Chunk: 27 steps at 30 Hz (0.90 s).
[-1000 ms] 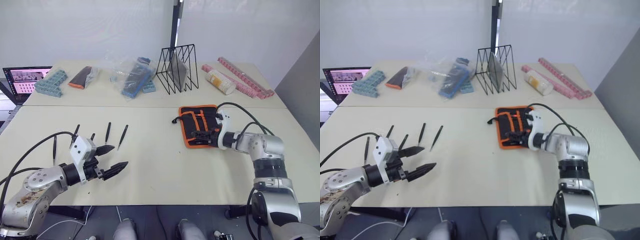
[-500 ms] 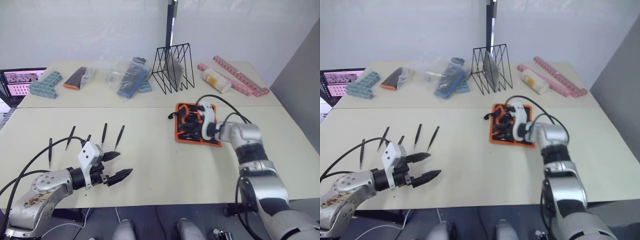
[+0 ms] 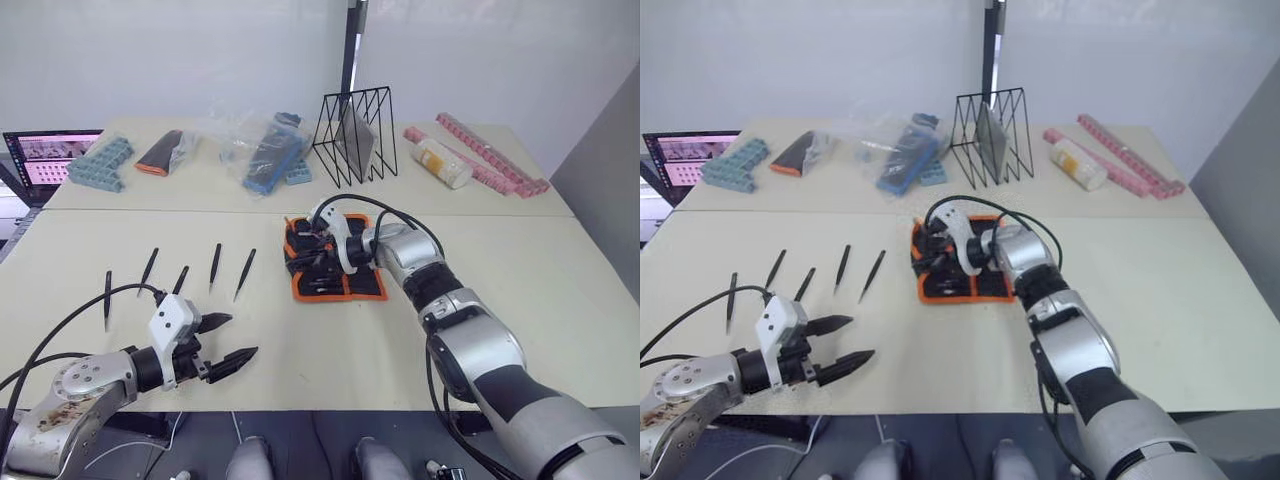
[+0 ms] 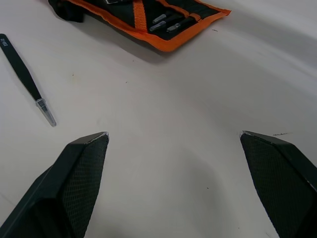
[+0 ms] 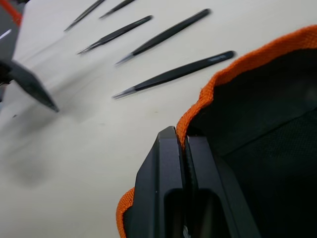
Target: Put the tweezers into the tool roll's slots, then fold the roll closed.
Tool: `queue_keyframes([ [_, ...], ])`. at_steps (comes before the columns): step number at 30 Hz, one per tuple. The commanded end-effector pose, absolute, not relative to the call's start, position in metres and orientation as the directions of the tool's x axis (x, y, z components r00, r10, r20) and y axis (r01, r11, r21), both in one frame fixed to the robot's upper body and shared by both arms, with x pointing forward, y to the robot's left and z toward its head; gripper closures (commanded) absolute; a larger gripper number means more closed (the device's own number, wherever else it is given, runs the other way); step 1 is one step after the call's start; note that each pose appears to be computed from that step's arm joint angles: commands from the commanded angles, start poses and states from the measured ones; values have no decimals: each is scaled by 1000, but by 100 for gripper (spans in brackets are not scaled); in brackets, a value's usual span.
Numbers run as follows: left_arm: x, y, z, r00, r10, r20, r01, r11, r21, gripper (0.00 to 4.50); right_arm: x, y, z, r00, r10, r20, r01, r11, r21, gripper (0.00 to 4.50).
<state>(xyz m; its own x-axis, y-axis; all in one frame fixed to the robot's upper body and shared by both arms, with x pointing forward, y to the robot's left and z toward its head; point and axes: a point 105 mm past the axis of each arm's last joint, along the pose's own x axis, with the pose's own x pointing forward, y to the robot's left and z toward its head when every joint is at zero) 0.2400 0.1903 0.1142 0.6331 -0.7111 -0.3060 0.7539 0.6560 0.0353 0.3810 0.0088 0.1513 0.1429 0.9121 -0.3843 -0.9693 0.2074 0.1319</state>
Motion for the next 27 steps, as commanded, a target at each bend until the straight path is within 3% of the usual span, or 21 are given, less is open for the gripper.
queue_keyframes([
  [1,239,191,128,643,-713,-281,758,645,100,0,361,2,158,44,908,-416,-994,83,76,449],
  [13,250,186,133,591,-759,-275,802,589,98,0,327,-41,145,0,792,-610,-997,-48,-62,449],
  [17,254,178,140,541,-803,-248,839,535,98,0,323,-52,137,38,728,-685,-980,-107,-168,449],
  [27,279,178,147,468,-813,-347,883,413,223,0,306,-52,132,100,751,-653,-977,-48,-206,449],
])
